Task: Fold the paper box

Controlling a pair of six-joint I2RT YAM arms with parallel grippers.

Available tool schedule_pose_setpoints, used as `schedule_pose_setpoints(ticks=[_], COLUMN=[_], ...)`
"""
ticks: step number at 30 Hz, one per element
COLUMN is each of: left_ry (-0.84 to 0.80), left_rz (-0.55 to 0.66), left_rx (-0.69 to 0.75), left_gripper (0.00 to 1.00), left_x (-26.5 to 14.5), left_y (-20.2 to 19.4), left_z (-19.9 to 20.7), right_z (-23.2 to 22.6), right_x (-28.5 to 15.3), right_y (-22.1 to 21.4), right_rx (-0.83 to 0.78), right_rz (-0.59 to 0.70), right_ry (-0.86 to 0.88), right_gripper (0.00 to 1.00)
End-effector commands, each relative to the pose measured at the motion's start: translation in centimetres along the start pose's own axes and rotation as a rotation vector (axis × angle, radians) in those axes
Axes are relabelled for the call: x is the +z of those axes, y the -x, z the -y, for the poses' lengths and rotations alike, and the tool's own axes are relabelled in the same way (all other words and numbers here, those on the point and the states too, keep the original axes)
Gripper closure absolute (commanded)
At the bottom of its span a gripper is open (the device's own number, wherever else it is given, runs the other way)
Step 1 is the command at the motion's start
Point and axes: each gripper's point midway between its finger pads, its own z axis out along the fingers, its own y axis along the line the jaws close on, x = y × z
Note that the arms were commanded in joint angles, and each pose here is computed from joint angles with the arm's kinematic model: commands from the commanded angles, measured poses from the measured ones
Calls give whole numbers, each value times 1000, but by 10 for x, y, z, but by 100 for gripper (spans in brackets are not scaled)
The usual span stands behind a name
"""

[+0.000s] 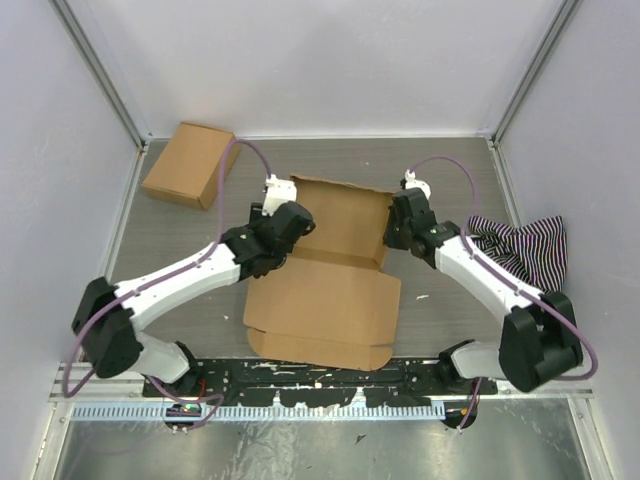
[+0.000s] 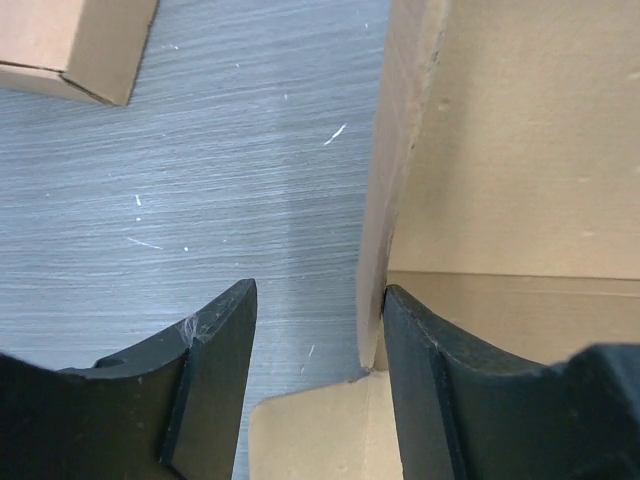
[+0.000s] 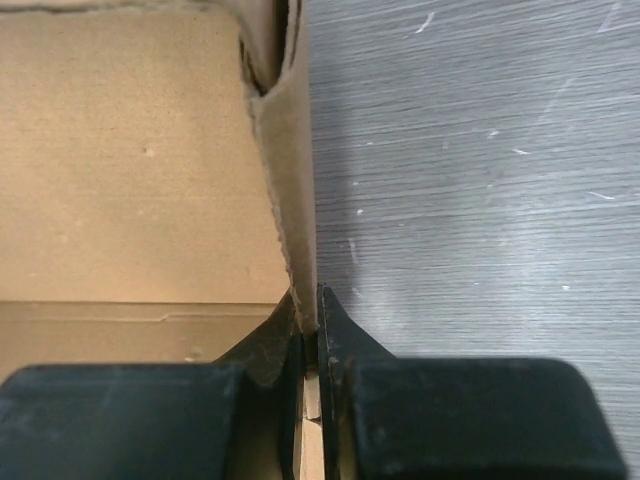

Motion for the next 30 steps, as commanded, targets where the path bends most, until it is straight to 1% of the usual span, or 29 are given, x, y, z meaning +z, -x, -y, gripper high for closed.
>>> schedule_pose_setpoints(ticks=[1,3,5,6,12,16,18,20,22,23,24,26,30], left_ry=[-30,-56,-85,-92,-175,-180,-188,-203,-211,-214,-214,-213,-231], left_rz=[42,66,95,106,132,118,119,119,119,119,117,115,110], left_rx=[-80,-111,-132,-145,-185,-180,-189,-203,-220,-225,-229,-243,-280], left_gripper=[41,41,41,40,38,37,37,37,37,37,38,37,38], left_x=[-38,-51,-62,-67,-88,-92,-93,-95,-97,-98,-98,-101,-109], left_y=[29,35,37,37,34,29,27,25,24,22,21,17,9], left_z=[-30,-41,-49,-54,-67,-71,-71,-70,-71,-72,-73,-77,-83], right_z=[-23,-34,-39,-39,-35,-38,-55,-78,-108,-120,-137,-164,-210], right_x=[-1,-3,-11,-15,-43,-44,-33,-18,-3,11,18,37,71], right_y=[4,-3,-1,1,26,54,75,90,109,107,116,117,104], right_rx=[24,12,-3,-20,-91,-162,-242,-324,-356,-367,-372,-424,-631], right_rz=[-103,-149,-156,-156,-112,-41,12,29,46,32,52,52,36], right_ry=[53,109,144,146,121,110,166,255,355,401,457,538,562], right_gripper=[85,68,44,37,34,29,28,28,28,28,28,28,29])
